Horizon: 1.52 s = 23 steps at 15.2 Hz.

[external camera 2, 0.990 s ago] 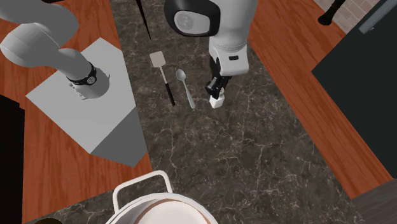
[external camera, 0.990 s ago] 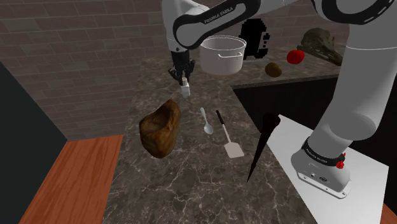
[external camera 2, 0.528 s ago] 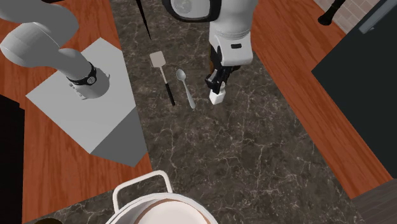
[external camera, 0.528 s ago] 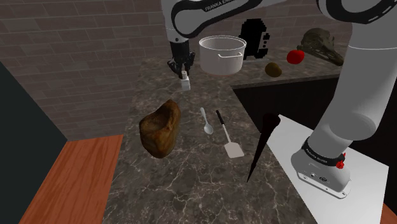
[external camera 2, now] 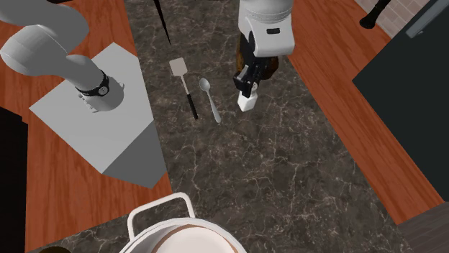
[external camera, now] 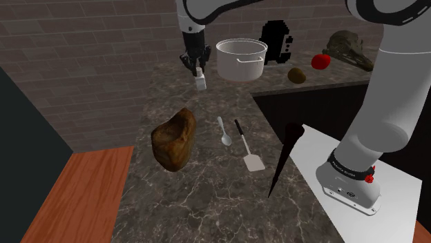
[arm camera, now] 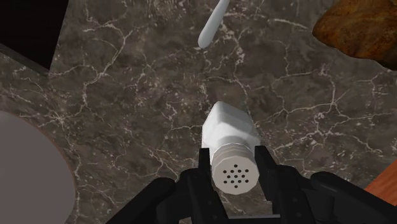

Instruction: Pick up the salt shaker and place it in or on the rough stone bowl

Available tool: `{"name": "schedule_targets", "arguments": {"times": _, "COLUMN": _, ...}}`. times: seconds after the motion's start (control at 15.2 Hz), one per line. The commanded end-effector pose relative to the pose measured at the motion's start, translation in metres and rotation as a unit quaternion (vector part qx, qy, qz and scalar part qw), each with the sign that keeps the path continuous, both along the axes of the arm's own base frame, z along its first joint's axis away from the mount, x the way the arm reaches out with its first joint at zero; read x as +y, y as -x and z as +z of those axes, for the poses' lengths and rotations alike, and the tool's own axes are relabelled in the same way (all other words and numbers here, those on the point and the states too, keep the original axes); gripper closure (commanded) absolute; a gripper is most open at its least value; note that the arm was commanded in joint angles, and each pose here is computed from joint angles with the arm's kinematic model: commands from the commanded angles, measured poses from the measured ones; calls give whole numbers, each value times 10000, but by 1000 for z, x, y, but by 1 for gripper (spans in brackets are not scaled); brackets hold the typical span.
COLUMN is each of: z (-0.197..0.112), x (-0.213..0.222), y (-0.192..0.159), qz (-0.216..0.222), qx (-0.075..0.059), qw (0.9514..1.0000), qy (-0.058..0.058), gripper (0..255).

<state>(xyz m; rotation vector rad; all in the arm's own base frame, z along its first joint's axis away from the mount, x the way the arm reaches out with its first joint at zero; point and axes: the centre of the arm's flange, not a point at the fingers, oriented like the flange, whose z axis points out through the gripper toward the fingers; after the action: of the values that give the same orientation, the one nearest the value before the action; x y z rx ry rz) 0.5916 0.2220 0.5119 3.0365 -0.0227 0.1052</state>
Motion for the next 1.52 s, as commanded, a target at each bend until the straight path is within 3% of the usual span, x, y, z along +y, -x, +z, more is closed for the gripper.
{"name": "schedule_targets", "arguments": {"times": 0.0, "z": 11, "x": -1, "y": 0, "qz": 0, "qx": 1, "qw": 10000, "qy": 1, "gripper": 255}}
{"name": "schedule_targets", "arguments": {"times": 0.79, "z": 74, "x": -1, "y": 0, "qz": 0, "qx": 1, "qw": 10000, "qy": 1, "gripper": 255}}
{"name": "schedule_targets", "arguments": {"times": 1.45, "z": 95, "x": 119, "y": 49, "qz": 0, "qx": 1, "qw": 10000, "qy": 1, "gripper": 255}}
